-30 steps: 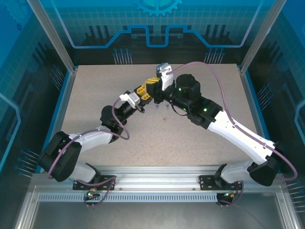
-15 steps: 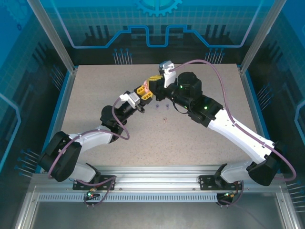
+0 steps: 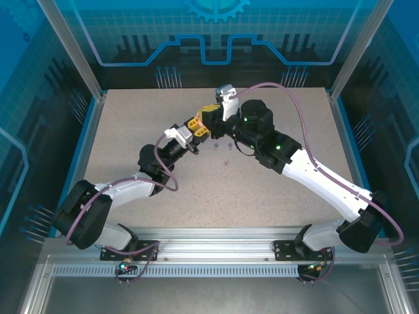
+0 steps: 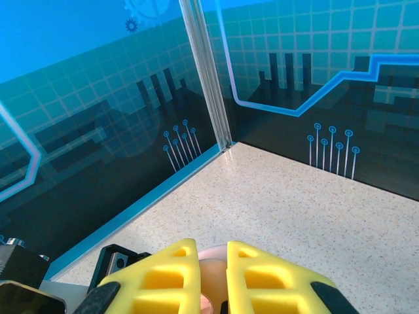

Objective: Insert the wireless bluetooth earbuds into the charging case

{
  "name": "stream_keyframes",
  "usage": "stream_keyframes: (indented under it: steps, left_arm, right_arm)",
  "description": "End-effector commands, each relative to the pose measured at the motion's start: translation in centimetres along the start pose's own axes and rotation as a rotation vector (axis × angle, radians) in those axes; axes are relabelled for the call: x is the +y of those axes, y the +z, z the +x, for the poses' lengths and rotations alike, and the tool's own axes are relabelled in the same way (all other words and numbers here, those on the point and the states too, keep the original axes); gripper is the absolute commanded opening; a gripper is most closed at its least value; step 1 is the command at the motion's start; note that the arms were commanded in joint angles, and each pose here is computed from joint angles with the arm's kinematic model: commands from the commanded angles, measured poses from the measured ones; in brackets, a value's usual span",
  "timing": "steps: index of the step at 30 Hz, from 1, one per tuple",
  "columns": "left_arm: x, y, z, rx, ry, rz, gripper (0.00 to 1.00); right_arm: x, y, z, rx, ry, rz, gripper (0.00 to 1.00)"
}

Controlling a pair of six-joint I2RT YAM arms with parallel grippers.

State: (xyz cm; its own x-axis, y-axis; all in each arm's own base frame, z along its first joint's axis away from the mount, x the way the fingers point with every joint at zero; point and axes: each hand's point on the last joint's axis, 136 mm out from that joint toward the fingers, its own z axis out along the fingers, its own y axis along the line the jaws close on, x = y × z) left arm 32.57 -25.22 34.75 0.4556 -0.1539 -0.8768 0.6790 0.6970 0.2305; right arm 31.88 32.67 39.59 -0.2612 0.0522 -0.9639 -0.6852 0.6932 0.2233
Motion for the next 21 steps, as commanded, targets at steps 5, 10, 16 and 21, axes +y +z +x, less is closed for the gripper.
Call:
stream_keyframes:
  steps: [5,10,16,21]
  left_arm:
    - [0.2,0.5,-3.8,-0.112,0.062,-0.004,0.00]
    - [0.1,0.5,-3.8,-0.113,0.060,-0.004,0.00]
    - [0.2,0.6,-4.1,-0.119,0.060,-0.004,0.00]
    - [0.3,0.7,-4.3,-0.122,0.058,-0.009,0.00]
  right_arm:
    - [-1.6,-0.9,0.4,0.004,0.001,0.050,0.12]
    - [-1.6,-1.2,0.7,0.009,0.004,0.042,0.11]
    - [-0.8,-0.5,2.2,0.054,0.006,0.000,0.08]
    - [0.1,-0.1,3.2,0.082,-0.019,-0.033,0.08]
